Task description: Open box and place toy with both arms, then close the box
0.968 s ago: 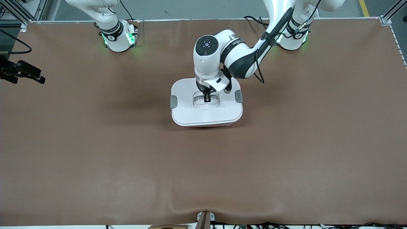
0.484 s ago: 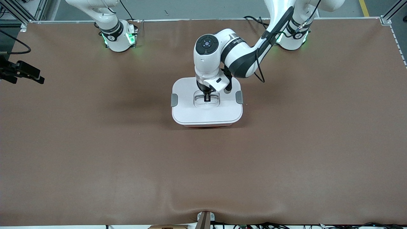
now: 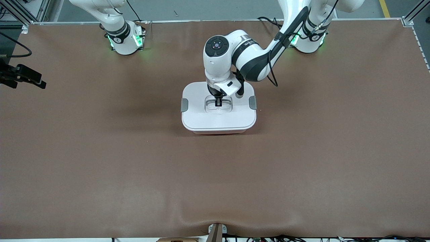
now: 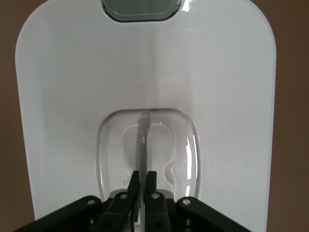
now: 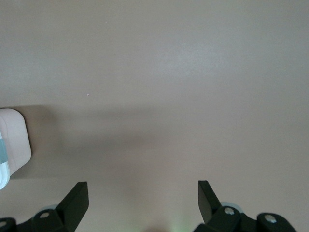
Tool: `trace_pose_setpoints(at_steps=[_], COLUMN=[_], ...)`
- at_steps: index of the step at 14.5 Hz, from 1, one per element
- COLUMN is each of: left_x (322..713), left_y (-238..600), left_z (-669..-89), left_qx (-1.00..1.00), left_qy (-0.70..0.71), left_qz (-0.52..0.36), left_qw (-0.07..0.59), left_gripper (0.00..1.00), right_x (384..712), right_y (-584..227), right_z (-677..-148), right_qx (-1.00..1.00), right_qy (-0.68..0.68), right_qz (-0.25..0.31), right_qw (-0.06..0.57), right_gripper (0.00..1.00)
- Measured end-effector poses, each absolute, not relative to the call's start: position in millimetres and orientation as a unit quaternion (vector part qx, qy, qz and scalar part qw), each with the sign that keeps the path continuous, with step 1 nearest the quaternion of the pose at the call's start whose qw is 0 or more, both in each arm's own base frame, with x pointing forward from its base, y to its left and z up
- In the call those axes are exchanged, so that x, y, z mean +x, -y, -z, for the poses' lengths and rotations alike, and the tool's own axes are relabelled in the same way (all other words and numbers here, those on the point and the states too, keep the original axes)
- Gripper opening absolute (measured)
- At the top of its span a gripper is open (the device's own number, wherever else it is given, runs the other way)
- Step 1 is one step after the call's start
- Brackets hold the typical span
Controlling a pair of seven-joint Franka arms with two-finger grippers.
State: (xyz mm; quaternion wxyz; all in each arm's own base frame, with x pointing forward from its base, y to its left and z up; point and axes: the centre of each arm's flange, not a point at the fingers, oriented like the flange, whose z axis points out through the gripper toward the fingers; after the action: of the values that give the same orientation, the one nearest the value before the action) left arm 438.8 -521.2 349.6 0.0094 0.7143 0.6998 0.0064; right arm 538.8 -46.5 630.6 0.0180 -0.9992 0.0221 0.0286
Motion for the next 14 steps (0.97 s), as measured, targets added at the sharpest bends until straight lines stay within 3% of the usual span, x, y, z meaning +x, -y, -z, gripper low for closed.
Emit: trace_pose_setpoints(at_steps=[6,8,14], left_x=[439,440,454], left_y=[521,520,514], left_z=[-350,-350,-378], left_qx=[0.714,0.714,0.705], left_qy=[-0.7,-0.7,-0.709], left_qz=[-0.007,-0.007,-0.012], left_qw=[0.009,0.01,0.019], left_gripper=[0.07,0.22,0.81], right_x=[539,539,539], right_y=[47,47,47], right_z=[-631,-631,-631], right_qx=[-0.999,-0.999,-0.999], right_qy=[-0.022,-0.022,-0.022], right_qz=[-0.029,-0.029,-0.029], right_qw=[0.018,0.018,0.018], right_gripper=[1.0,1.0,1.0])
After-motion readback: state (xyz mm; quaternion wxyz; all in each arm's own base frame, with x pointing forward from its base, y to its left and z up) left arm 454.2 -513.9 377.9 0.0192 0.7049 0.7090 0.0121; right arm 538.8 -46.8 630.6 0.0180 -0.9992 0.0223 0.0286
